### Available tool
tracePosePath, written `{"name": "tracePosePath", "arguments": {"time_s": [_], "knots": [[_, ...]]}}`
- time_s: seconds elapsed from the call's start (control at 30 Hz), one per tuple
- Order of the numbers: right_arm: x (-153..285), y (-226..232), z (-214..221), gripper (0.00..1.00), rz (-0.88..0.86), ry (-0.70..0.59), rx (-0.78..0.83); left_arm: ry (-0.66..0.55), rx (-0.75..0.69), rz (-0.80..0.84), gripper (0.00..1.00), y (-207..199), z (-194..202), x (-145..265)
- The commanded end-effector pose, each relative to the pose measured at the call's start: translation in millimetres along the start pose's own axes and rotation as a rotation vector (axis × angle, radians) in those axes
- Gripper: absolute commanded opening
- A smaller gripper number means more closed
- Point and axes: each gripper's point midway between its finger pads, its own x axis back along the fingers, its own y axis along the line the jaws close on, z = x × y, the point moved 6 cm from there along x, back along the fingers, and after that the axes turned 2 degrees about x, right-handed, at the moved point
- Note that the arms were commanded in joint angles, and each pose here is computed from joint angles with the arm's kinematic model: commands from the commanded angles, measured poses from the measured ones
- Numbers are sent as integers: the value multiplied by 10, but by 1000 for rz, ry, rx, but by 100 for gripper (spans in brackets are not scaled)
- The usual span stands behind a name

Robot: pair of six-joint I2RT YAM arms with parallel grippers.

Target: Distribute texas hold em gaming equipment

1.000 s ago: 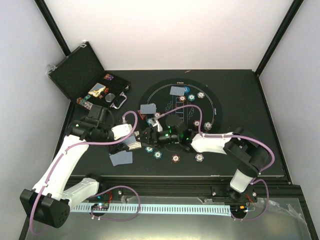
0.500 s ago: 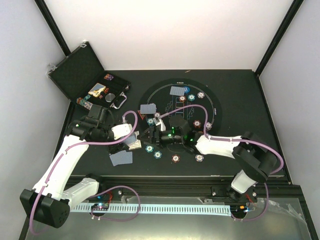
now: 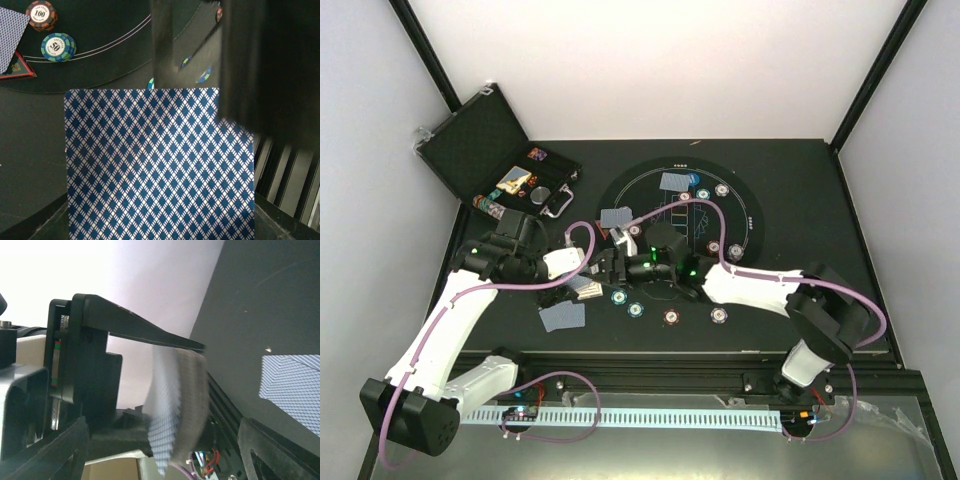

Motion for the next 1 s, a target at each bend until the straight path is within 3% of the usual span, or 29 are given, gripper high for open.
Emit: {"name": "tracePosePath", "arguments": {"time_s": [0.0,0.5,0.83,0.97], "knots": [[-231,106,36,84,-25,56,38,-36,-6,-11,2,7,-65,57],[-576,-108,-47,71,-42,109,-19,-37,-11,-14,2,1,-85,98],[-215,-509,-191,62,46,33,-90,-37,-15,-20,2,7,-91,108],[-86,-510,-201,51,52,10,-86,-35,-16,-20,2,11,-84,97]]}}
